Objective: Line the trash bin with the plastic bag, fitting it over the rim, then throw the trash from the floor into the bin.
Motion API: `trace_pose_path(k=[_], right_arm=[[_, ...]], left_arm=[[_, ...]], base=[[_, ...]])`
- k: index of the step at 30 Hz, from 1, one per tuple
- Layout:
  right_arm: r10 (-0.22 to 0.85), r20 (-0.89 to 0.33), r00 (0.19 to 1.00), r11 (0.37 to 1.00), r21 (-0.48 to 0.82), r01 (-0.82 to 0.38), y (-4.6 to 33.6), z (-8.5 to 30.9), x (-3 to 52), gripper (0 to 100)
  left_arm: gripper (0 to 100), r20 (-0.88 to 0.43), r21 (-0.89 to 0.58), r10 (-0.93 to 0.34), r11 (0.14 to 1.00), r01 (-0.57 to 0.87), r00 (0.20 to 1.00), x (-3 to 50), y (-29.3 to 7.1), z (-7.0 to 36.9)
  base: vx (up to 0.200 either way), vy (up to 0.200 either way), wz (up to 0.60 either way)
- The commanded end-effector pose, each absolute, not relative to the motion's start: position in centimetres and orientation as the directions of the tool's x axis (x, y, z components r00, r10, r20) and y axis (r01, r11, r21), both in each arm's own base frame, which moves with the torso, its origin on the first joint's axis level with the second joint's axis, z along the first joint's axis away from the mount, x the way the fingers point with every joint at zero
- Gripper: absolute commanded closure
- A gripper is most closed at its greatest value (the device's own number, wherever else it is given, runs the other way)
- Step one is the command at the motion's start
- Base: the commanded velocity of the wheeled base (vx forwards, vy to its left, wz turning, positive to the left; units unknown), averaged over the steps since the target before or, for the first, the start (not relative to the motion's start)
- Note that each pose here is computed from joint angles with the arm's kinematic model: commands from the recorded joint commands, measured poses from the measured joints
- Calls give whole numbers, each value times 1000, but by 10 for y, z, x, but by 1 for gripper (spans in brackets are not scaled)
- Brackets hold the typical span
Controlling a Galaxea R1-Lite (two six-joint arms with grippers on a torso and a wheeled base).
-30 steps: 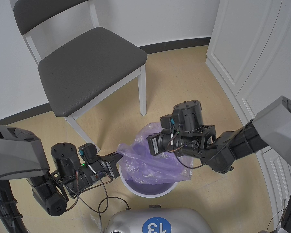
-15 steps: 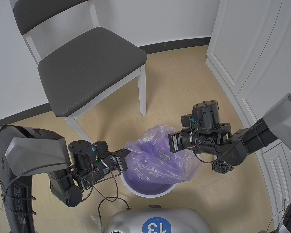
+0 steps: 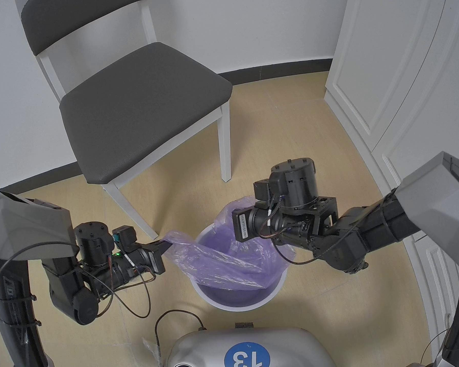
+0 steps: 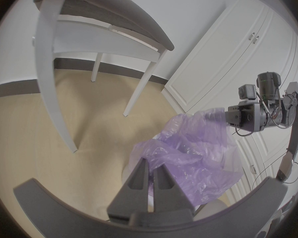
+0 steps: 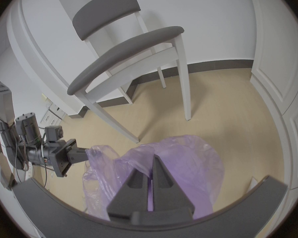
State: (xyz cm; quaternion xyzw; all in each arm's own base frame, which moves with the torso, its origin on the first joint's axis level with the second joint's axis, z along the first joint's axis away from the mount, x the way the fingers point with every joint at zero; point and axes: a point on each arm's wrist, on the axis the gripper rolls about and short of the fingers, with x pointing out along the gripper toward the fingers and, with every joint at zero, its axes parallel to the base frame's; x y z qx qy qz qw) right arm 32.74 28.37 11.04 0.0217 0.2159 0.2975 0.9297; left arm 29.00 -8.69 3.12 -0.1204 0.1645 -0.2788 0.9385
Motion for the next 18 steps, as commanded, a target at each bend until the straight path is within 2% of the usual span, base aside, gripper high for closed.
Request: trace_pose_path(k=[1,8,12,18], right_arm=[[593,-413,691,801,221,-556,311,99,322,100],[561,-572,599,805,209,-555,321,79,290,100],[524,-620,584,819,180,-544,309,85,265,100],[545,-637,546,810,231,-539,305,92,234,100]], left_arm=[[100,-196,-303,-565,812,498,802,278,-75,51],[100,-172,-296,-606,784,546,777,261,-84,65],[100,-170,-293,-620,774,561,766,260,-90,65],[100,-125,-284,-629,763,580,767,259,-91,76]], base=[[0,0,0],[0,0,0],[0,0,0],[0,0,0]])
